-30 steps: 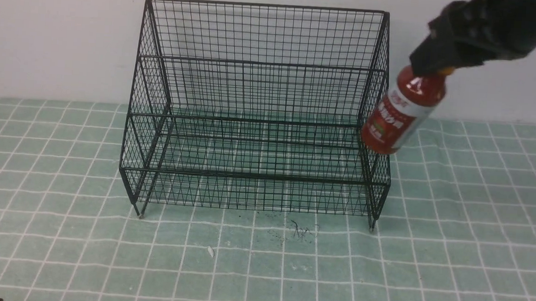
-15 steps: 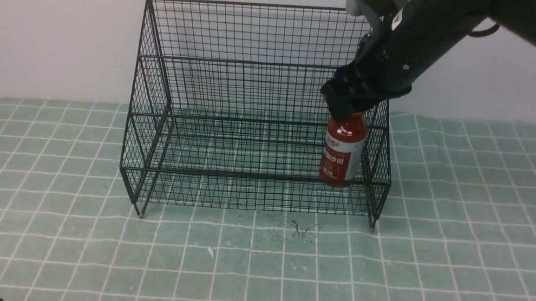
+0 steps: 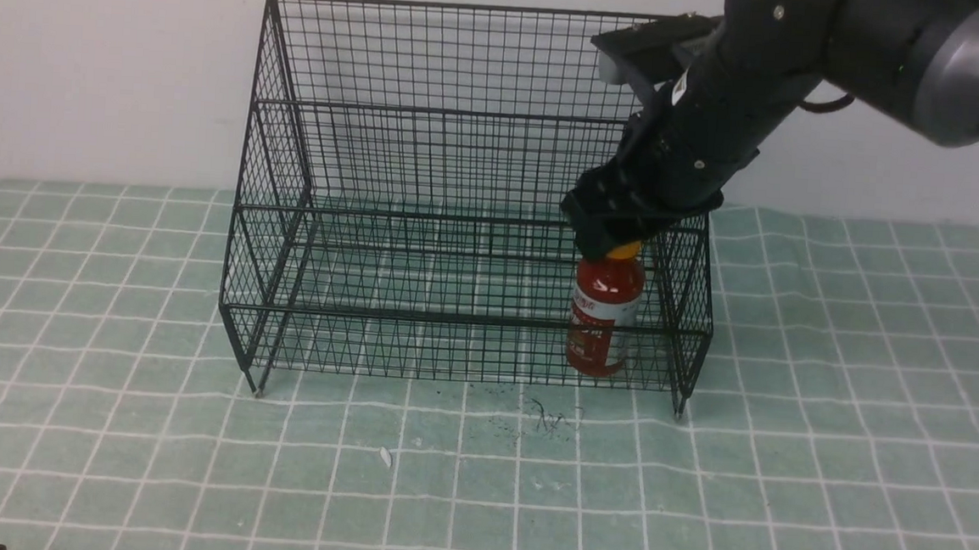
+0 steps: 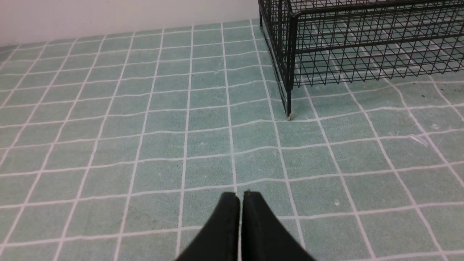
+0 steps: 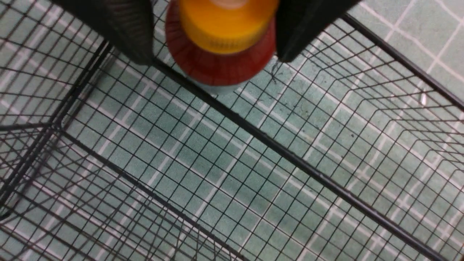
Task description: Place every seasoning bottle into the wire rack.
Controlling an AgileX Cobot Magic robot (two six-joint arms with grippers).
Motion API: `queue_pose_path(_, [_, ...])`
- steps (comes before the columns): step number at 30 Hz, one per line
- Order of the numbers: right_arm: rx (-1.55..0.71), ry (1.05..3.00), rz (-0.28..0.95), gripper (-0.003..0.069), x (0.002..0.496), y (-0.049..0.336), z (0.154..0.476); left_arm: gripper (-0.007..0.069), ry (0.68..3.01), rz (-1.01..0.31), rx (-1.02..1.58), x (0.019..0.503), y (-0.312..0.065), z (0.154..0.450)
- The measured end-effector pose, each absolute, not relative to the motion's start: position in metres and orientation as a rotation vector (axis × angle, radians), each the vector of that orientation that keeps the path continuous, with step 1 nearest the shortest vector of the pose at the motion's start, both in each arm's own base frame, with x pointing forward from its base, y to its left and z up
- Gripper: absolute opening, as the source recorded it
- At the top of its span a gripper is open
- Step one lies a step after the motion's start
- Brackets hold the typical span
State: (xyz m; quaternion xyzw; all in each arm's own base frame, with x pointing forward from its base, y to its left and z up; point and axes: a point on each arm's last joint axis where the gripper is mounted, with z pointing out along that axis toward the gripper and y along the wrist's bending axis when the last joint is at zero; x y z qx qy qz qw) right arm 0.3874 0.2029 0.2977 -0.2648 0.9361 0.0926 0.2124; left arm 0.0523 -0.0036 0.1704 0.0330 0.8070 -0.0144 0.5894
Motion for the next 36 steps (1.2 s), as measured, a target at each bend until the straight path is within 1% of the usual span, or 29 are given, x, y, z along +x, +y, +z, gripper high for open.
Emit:
queue_pose_path(1, [-0.735, 2.598, 0.255, 0.0470, 0.387, 0.203, 0.298, -0.0006, 1.879, -0.034, 0.077, 0.052, -0.004, 0.170])
queue_pose_path(3, [-0.697, 2.574, 0.250, 0.0535, 0.380, 0.198, 0.317, -0.0006, 1.879, -0.034, 0.077, 0.052, -0.004, 0.170])
queue_pose_path(4, [-0.693, 2.571, 0.252, 0.0538, 0.379, 0.197, 0.319, -0.0006, 1.879, -0.034, 0.077, 0.052, -0.004, 0.170])
queue_pose_path(5, [-0.664, 2.553, 0.243, 0.0545, 0.371, 0.192, 0.335, -0.0006, 1.879, -0.034, 0.077, 0.052, -0.004, 0.170])
queue_pose_path(6, [-0.643, 2.541, 0.231, 0.0540, 0.363, 0.187, 0.349, -0.0006, 1.879, -0.034, 0.077, 0.052, -0.004, 0.170])
queue_pose_path(8, [-0.604, 2.503, 0.200, 0.0501, 0.348, 0.175, 0.375, -0.0006, 1.879, -0.034, 0.077, 0.052, -0.004, 0.170])
queue_pose_path(11, [-0.521, 2.383, 0.166, 0.0368, 0.315, 0.152, 0.427, -0.0006, 1.879, -0.034, 0.077, 0.052, -0.004, 0.170])
queue_pose_path(12, [-0.477, 2.328, 0.156, 0.0282, 0.298, 0.141, 0.448, -0.0006, 1.879, -0.034, 0.077, 0.052, -0.004, 0.170])
queue_pose_path(13, [-0.448, 2.278, 0.158, 0.0231, 0.282, 0.132, 0.466, -0.0006, 1.879, -0.034, 0.077, 0.052, -0.004, 0.170])
queue_pose_path(14, [-0.413, 2.227, 0.160, 0.0155, 0.265, 0.122, 0.482, -0.0006, 1.879, -0.034, 0.077, 0.052, -0.004, 0.170])
queue_pose_path(17, [-0.314, 2.099, 0.176, 0.0033, 0.210, 0.090, 0.519, -0.0006, 1.879, -0.034, 0.077, 0.052, -0.004, 0.170])
queue_pose_path(19, [-0.259, 2.032, 0.198, -0.0002, 0.164, 0.066, 0.529, -0.0006, 1.879, -0.034, 0.077, 0.052, -0.004, 0.170])
queue_pose_path(20, [-0.253, 2.028, 0.202, -0.0003, 0.160, 0.064, 0.529, -0.0006, 1.879, -0.034, 0.077, 0.052, -0.004, 0.170])
queue_pose_path(22, [-0.225, 1.991, 0.233, -0.0011, 0.117, 0.043, 0.519, -0.0006, 1.879, -0.034, 0.077, 0.052, -0.004, 0.170])
queue_pose_path(25, [-0.207, 1.897, 0.301, -0.0012, 0.069, 0.022, 0.486, -0.0006, 1.879, -0.034, 0.077, 0.052, -0.004, 0.170])
queue_pose_path(28, [-0.204, 1.778, 0.355, -0.0014, 0.040, 0.010, 0.443, -0.0006, 1.879, -0.034, 0.077, 0.052, -0.004, 0.170])
queue_pose_path(29, [-0.206, 1.781, 0.358, -0.0014, 0.040, 0.010, 0.431, -0.0006, 1.879, -0.034, 0.077, 0.052, -0.004, 0.170])
queue_pose_path(30, [-0.194, 1.706, 0.396, -0.0014, 0.026, 0.005, 0.407, -0.0006, 1.879, -0.034, 0.077, 0.052, -0.004, 0.170])
queue_pose_path(31, [-0.187, 1.675, 0.419, -0.0014, 0.020, 0.003, 0.385, -0.0006, 1.879, -0.034, 0.077, 0.052, -0.004, 0.170])
queue_pose_path(35, [-0.145, 1.571, 0.496, -0.0014, 0.013, 0.001, 0.327, -0.0006, 1.879, -0.034, 0.077, 0.052, -0.004, 0.170])
queue_pose_path(36, [-0.142, 1.557, 0.501, -0.0014, 0.011, 0.000, 0.324, -0.0006, 1.879, -0.034, 0.077, 0.052, -0.004, 0.170])
